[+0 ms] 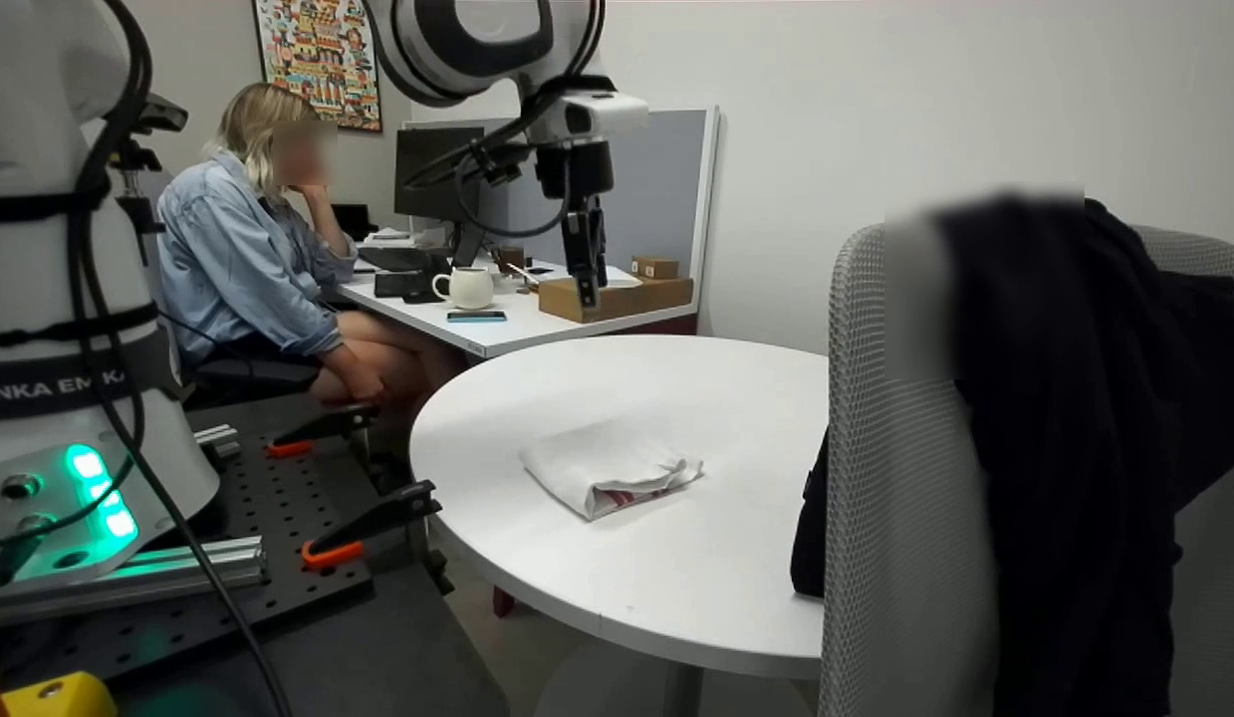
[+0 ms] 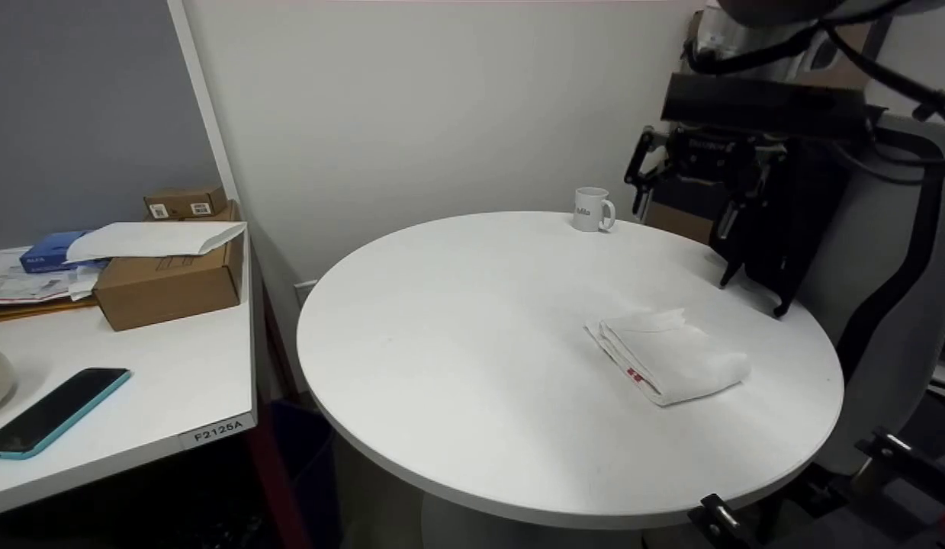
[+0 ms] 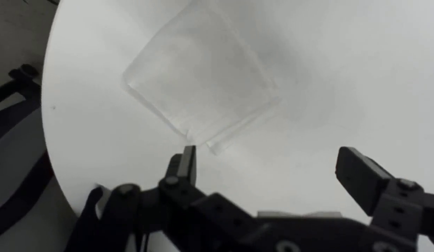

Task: Use the white and red towel to wipe the table top

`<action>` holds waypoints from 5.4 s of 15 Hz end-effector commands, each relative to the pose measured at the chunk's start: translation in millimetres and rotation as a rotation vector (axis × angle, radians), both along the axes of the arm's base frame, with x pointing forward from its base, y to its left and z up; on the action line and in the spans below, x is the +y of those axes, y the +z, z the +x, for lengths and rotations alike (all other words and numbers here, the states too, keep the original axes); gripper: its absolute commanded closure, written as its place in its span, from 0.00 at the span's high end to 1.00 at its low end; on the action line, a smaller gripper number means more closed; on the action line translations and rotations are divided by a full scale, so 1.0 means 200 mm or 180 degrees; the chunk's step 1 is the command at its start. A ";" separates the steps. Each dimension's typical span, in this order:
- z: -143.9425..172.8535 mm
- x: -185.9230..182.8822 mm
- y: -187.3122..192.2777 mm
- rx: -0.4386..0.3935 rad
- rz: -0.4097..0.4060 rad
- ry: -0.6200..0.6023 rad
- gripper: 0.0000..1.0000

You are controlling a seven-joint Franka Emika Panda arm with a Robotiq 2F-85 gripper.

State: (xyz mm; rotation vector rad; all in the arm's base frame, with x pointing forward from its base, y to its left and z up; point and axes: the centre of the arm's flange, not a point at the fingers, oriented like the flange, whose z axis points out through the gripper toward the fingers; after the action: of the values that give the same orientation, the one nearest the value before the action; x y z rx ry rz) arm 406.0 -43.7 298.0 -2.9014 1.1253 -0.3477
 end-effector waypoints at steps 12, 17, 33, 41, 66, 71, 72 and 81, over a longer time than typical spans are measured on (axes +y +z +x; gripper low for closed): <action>0.14 -0.16 -0.69 0.0123 -0.0006 -0.0559 1.00; 0.18 -0.12 -0.87 0.0121 0.0066 -0.0663 1.00; 0.21 0.05 -1.03 0.0297 0.0568 -0.0252 0.03; 0.36 0.22 -1.13 0.0479 0.0528 0.0459 0.02; -0.05 -0.53 -1.05 0.0757 0.0568 0.0254 0.02; -0.30 -0.15 -1.04 0.0793 0.0690 0.1088 0.02; -0.33 -0.06 -1.05 0.0758 0.0725 0.1189 0.02; 0.20 0.29 -1.12 0.0656 0.0824 0.1216 0.02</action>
State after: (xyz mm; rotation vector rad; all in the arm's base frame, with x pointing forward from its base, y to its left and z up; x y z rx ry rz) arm 389.1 -6.5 107.7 -2.9159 0.5338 0.0283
